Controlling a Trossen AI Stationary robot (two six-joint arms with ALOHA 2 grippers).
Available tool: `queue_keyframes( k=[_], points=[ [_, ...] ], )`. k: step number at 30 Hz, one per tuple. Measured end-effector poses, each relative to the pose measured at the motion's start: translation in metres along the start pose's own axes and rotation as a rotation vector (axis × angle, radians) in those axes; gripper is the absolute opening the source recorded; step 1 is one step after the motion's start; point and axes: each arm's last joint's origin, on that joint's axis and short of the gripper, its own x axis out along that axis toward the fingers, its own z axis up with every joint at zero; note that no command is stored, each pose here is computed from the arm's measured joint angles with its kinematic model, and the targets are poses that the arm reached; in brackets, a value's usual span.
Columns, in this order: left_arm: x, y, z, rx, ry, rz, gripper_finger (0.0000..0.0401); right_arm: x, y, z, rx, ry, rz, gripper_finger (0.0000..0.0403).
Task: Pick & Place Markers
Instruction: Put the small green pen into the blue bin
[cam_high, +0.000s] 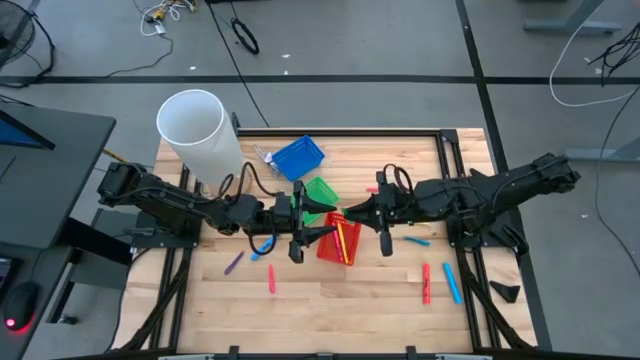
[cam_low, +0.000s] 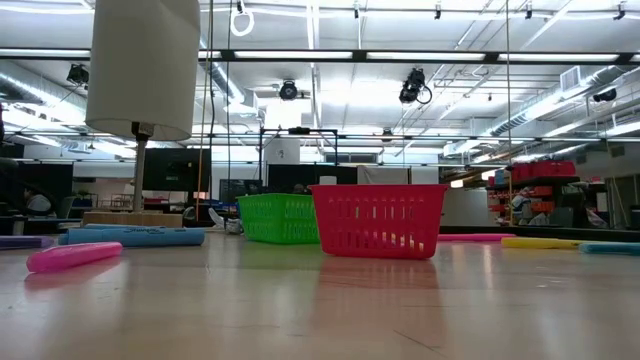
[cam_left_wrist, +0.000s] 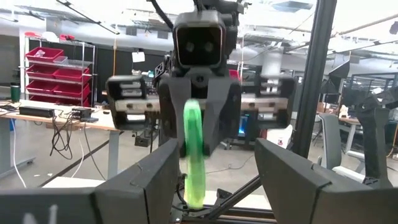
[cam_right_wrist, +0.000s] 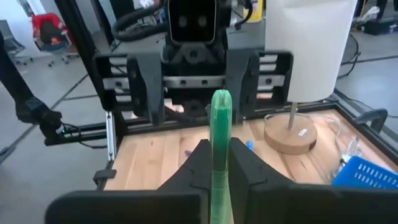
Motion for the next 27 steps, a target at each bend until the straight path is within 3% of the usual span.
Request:
queue_keyframes(
  k=[16,27],
  points=[
    [0.0,0.0,0.001,-0.002,-0.008,0.0,0.0216,0.021,0.006,-0.005,0.01,-0.034,0.037,0.0019],
    [0.0,0.0,0.001,0.006,-0.009,0.003,0.0179,0.022,0.006,-0.005,0.008,-0.028,0.036,0.0019]
  ],
)
